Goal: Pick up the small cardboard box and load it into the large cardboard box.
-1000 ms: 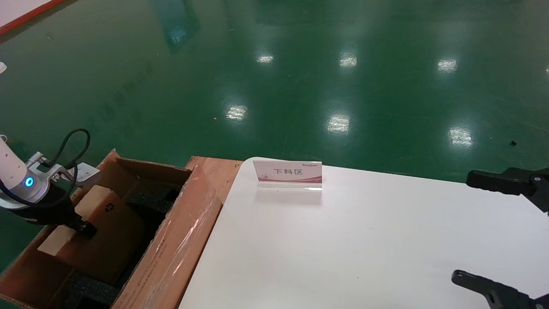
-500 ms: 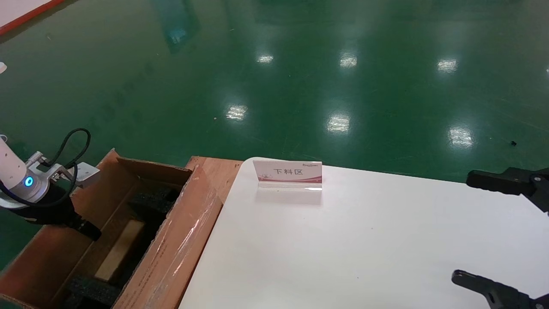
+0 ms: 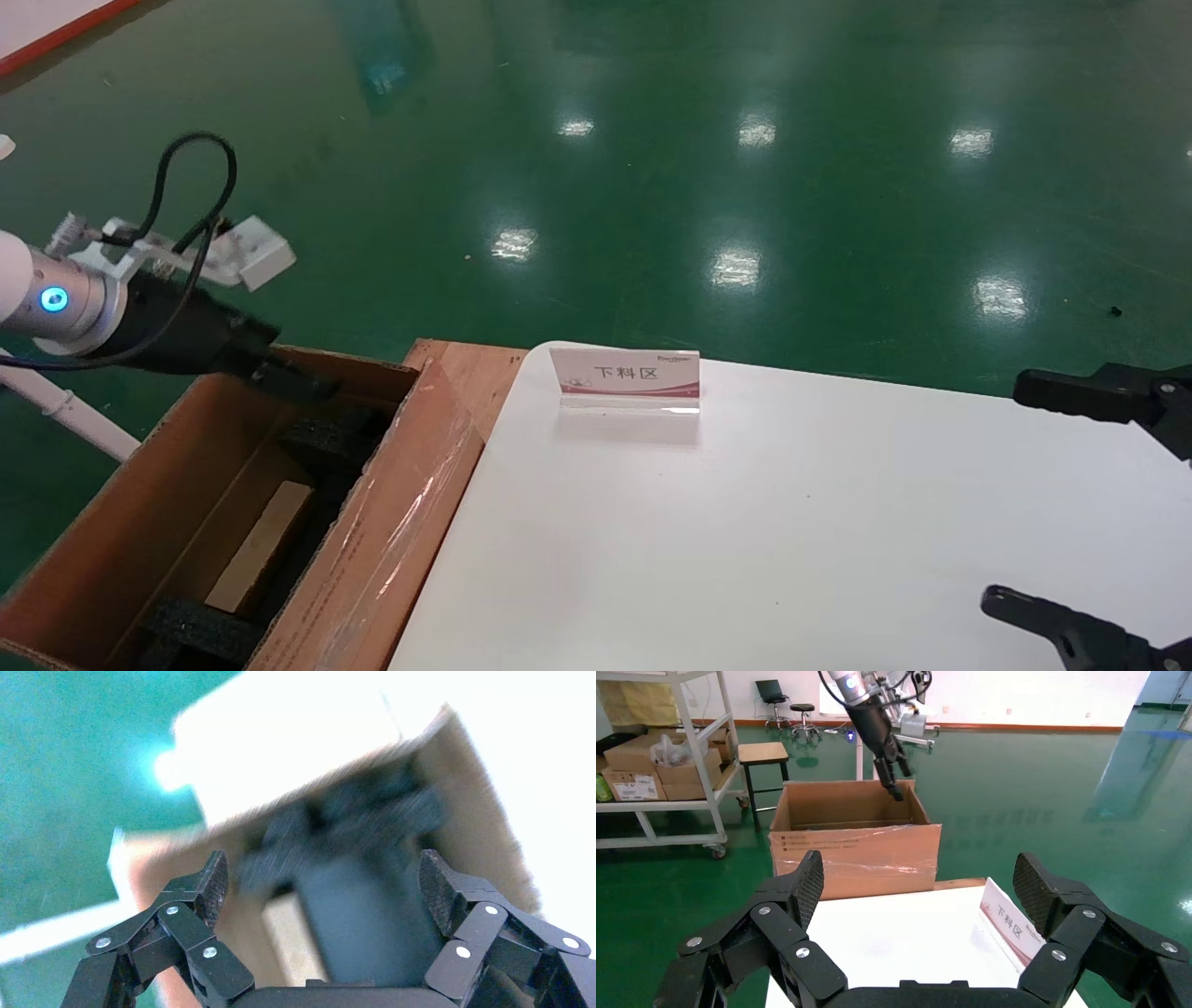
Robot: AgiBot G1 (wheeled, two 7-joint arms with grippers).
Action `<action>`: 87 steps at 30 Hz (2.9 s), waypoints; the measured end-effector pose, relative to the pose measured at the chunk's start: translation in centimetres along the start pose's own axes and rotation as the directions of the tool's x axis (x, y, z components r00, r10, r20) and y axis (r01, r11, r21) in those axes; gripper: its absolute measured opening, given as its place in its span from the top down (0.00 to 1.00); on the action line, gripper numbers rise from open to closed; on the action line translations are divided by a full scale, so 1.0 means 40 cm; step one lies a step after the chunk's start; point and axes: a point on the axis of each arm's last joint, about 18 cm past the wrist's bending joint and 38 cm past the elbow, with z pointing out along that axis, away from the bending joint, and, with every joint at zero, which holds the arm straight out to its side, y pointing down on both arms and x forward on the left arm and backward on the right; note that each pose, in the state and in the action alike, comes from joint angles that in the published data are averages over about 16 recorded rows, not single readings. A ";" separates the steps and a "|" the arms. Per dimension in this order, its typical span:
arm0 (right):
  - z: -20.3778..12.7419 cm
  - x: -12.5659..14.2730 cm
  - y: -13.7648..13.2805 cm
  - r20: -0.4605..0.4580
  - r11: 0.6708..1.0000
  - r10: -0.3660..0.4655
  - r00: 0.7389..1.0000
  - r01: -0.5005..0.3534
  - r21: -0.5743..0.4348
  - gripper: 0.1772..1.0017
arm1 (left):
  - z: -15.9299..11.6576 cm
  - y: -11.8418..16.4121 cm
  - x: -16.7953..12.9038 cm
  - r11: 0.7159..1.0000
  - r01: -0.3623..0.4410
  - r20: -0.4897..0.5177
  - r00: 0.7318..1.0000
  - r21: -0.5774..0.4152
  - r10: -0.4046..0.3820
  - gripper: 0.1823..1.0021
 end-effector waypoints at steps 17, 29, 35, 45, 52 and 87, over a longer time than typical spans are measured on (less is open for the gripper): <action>0.000 0.000 0.000 -0.001 1.000 0.000 1.000 0.000 0.000 0.00 | -0.034 -0.122 0.148 0.970 -0.146 -0.173 0.968 0.194 0.180 0.00; 0.000 0.000 0.000 -0.001 1.000 0.000 1.000 0.000 0.000 0.00 | -0.026 -0.188 0.300 0.911 -0.222 -0.364 0.863 0.347 0.349 0.00; 0.000 0.000 0.000 -0.001 1.000 0.000 1.000 0.000 0.000 0.00 | -0.033 -0.207 0.367 0.868 -0.227 -0.437 0.790 0.442 0.429 0.00; 0.000 0.000 0.000 0.000 1.000 -0.001 1.000 0.001 0.000 0.00 | -0.060 -0.219 0.455 0.772 -0.178 -0.506 0.662 0.610 0.553 0.00; 0.000 -0.001 0.000 0.000 1.000 -0.001 1.000 0.001 0.000 0.00 | -0.088 -0.211 0.494 0.684 -0.106 -0.511 0.586 0.721 0.629 0.00; 0.001 -0.002 -0.001 0.002 1.000 -0.001 1.000 0.001 -0.001 0.00 | -0.173 -0.127 0.494 0.376 0.130 -0.384 0.540 0.917 0.749 0.00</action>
